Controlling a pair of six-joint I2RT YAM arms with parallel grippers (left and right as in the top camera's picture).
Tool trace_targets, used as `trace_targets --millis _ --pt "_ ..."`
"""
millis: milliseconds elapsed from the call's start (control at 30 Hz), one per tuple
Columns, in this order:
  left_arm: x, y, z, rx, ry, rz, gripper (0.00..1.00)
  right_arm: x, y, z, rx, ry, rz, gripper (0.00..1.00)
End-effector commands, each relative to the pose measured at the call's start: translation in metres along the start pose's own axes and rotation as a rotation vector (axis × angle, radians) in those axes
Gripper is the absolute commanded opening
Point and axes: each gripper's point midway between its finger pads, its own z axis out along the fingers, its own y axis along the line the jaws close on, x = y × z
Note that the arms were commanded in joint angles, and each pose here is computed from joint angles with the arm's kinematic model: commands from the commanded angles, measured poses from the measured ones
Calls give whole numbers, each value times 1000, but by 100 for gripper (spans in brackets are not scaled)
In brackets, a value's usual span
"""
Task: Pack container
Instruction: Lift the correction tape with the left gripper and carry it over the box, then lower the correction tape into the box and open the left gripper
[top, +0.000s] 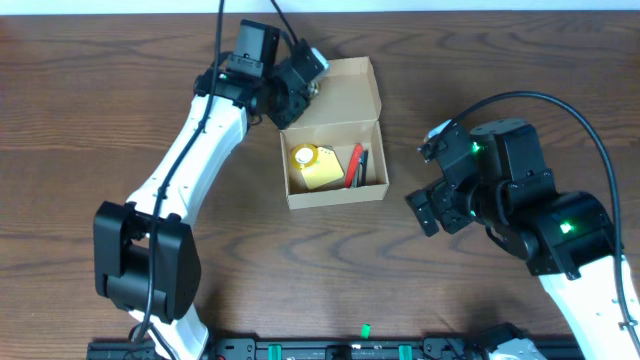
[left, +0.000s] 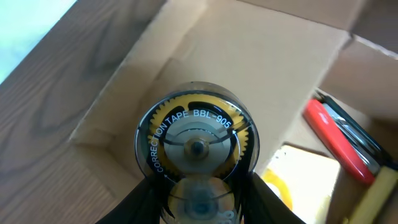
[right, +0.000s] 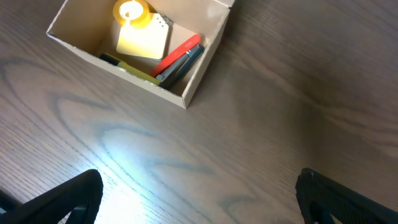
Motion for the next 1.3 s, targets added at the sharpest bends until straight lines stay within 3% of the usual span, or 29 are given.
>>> trace_targets --millis 0,267,700,900,1267 --pt "-9 -11 -3 37 -18 118 5 0 2 -1 -7 -4 14 99" --pt "-22 -68 5 166 -34 344 5 0 2 -1 -7 -4 14 99" --pt "-1 -103 42 269 48 469 6 0 2 -1 -7 -4 14 99" --pt "4 -114 56 299 49 599 6 0 2 -1 -7 -4 14 99" --pt "18 -98 87 224 123 637 6 0 2 -1 -7 -4 14 99"
